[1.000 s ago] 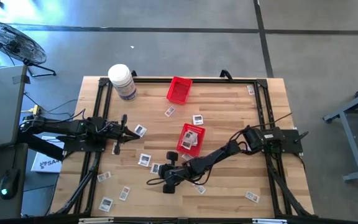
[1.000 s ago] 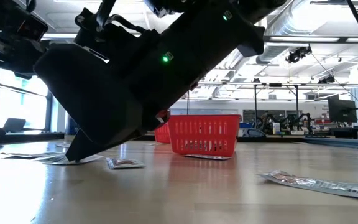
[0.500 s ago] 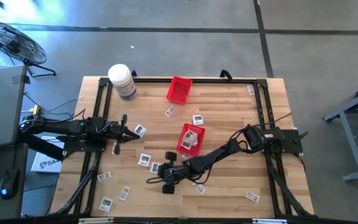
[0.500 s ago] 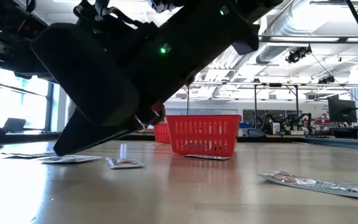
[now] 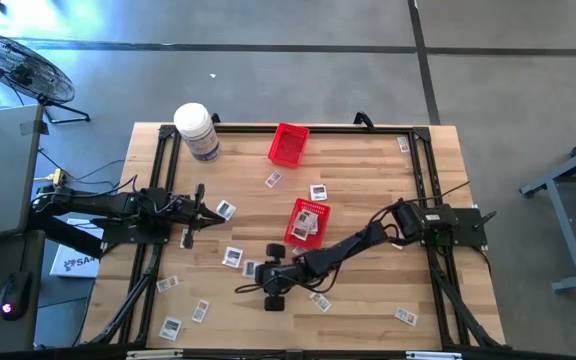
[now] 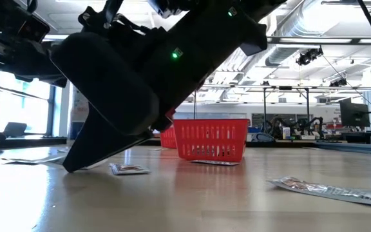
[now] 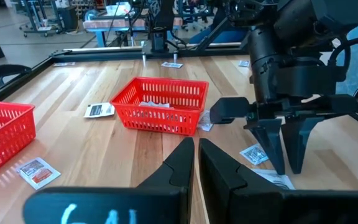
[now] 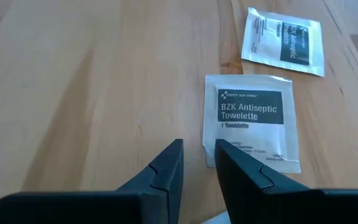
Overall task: Pick & Place First Aid Supplies
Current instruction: Put the white towelette pack into the bottom red bin
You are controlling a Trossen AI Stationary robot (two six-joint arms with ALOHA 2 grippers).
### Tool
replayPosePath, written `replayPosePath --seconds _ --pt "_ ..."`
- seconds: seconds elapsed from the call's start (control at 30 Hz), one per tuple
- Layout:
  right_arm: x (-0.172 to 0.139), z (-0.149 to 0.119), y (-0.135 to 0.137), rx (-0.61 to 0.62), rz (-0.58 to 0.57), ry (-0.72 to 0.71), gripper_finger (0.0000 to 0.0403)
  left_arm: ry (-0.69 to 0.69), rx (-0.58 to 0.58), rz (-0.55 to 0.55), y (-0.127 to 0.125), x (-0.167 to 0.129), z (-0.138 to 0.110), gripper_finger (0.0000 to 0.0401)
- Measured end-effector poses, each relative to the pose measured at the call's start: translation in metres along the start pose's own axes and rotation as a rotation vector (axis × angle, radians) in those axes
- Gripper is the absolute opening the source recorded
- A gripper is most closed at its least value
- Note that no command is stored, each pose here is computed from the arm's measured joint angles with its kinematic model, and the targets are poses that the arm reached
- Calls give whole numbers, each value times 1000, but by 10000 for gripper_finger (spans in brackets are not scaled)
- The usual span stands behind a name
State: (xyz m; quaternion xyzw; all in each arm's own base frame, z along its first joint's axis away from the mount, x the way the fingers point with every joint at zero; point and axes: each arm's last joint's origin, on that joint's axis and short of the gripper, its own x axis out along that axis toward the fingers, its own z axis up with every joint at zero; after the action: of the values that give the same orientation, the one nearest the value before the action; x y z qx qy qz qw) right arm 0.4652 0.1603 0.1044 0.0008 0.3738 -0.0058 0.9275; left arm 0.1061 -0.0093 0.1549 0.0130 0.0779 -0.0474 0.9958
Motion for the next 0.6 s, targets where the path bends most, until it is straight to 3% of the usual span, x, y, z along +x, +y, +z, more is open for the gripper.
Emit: replayPosePath --seconds 0.43,0.6 --pt "21 -17 -8 -38 -26 48 9 0 0 0 0 0 0 21" --pt "21 -17 -8 -34 -36 45 4 0 0 0 0 0 0 21"
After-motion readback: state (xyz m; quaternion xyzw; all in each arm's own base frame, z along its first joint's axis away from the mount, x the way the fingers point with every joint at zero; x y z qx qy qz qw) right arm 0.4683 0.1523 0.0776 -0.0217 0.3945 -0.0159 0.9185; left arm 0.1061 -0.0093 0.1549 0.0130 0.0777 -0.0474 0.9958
